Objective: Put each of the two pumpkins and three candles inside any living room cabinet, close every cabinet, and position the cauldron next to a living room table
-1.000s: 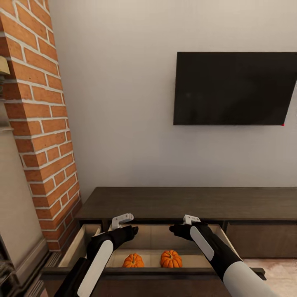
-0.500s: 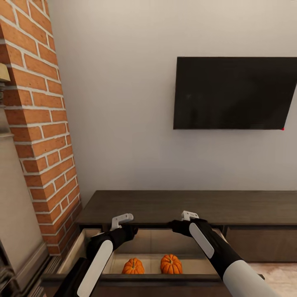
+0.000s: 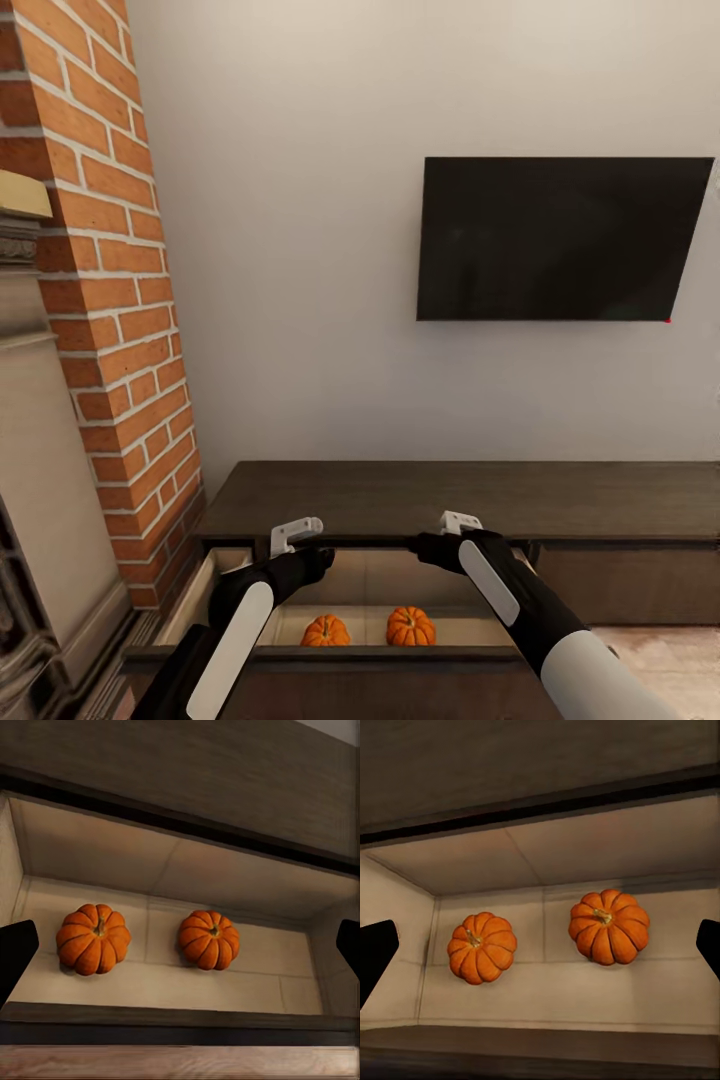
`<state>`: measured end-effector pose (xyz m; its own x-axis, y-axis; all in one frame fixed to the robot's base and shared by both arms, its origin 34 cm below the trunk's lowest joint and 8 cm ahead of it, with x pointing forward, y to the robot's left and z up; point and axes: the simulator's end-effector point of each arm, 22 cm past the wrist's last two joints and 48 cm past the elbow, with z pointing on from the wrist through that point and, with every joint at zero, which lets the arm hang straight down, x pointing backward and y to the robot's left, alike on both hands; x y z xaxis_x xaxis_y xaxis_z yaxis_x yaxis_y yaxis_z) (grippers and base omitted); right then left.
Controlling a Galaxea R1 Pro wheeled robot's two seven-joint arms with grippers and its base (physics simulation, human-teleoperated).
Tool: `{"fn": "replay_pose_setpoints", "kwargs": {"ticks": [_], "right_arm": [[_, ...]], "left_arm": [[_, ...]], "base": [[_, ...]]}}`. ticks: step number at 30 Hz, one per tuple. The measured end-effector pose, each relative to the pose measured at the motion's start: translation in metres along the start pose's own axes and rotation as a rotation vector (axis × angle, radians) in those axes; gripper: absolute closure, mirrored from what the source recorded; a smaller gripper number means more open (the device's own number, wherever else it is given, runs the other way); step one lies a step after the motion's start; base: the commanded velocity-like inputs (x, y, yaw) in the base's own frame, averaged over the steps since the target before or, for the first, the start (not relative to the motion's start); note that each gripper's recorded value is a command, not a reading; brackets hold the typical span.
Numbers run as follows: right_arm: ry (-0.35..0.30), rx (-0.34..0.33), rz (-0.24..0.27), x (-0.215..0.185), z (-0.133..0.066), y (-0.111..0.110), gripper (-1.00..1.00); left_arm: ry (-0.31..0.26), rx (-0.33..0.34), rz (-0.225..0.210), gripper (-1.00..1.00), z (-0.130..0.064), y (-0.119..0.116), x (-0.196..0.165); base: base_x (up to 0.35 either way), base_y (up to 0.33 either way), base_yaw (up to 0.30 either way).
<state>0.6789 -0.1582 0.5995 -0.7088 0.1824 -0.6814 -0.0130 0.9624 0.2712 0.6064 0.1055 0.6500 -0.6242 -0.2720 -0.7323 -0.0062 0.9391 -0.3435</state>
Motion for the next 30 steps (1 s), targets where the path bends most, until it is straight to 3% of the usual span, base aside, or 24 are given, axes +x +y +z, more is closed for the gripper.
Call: {"fn": "replay_pose_setpoints", "kwargs": {"ticks": [8,30], "right_arm": [[-0.003,-0.002,0.001,-0.015,-0.009,0.005,-1.0],[-0.003,-0.002,-0.001,-0.053,-0.034,0.018,-1.0]], "left_arm": [[0.0,0.0,0.0,-1.0,-0.007,-0.006,-0.015],[0.001,0.0,-0.001,-1.0,-0.027,-0.022,-0.054]], "base": [[-0.144,0.0,0.0],[-0.314,0.0,0.0]]}}
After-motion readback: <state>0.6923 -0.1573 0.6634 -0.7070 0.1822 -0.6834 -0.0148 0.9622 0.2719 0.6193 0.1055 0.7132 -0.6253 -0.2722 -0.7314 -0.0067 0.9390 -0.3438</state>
